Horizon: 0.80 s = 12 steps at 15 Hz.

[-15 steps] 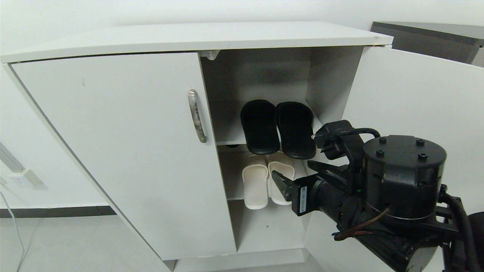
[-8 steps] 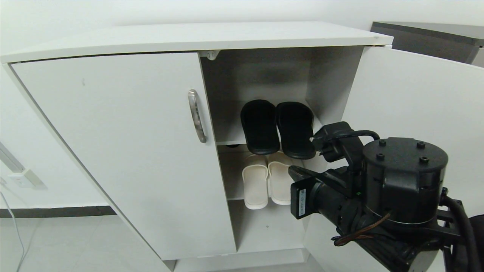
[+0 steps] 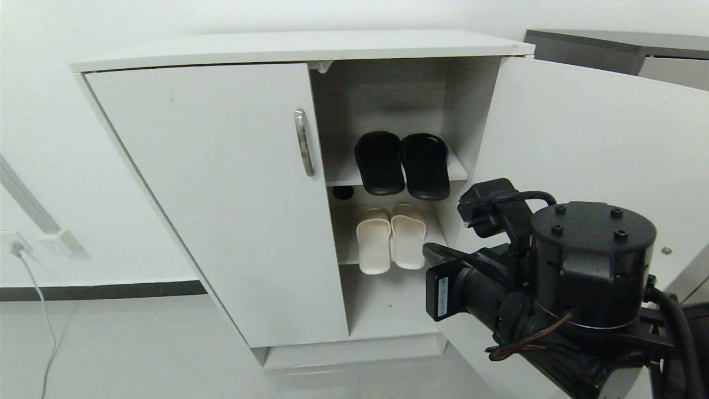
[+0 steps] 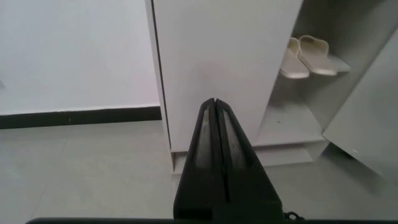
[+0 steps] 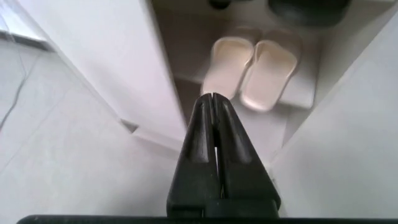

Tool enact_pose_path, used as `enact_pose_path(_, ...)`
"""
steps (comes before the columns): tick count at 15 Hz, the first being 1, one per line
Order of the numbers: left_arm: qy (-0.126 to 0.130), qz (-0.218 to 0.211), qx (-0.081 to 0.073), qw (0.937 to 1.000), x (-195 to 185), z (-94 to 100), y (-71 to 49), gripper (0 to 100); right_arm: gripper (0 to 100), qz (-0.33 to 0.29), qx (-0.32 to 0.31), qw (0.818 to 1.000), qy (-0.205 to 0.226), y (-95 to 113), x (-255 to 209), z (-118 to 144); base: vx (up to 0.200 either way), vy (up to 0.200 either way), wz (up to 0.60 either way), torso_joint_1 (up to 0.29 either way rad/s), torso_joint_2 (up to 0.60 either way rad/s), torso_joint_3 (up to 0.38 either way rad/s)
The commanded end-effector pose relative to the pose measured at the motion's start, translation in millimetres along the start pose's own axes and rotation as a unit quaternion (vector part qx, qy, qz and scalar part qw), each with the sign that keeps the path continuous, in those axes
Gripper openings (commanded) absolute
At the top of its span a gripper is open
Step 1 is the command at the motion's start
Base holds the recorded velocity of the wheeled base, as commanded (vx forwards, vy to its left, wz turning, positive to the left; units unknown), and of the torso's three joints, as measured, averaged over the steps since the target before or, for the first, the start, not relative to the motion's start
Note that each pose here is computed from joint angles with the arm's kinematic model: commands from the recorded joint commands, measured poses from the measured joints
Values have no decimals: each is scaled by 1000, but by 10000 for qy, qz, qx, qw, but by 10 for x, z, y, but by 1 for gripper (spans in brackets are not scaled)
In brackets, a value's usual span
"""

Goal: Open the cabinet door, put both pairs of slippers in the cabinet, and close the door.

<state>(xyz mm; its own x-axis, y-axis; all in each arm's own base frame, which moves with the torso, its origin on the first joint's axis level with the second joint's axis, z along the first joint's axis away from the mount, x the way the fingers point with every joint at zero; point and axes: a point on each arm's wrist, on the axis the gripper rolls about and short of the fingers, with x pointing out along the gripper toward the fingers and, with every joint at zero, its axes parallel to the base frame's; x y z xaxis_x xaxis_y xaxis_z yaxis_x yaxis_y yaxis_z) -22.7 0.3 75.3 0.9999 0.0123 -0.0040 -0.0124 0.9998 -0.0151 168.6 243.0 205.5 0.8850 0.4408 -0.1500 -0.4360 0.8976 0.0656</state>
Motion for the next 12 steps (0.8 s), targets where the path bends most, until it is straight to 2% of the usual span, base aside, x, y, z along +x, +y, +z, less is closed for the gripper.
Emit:
enact_pose_path(1, -5, 0, -1, 10000, 0, 1, 0, 0, 0, -3, -18, 10000, 32, 7, 16, -24, -200, 0, 0, 2, 2, -2)
enact_pose_path(12, -13, -1, -1, 10000, -1, 5, 0, 0, 0, -115, -79, 9998, 167, -56, 72, -101, -200, 0, 0, 2, 1, 3)
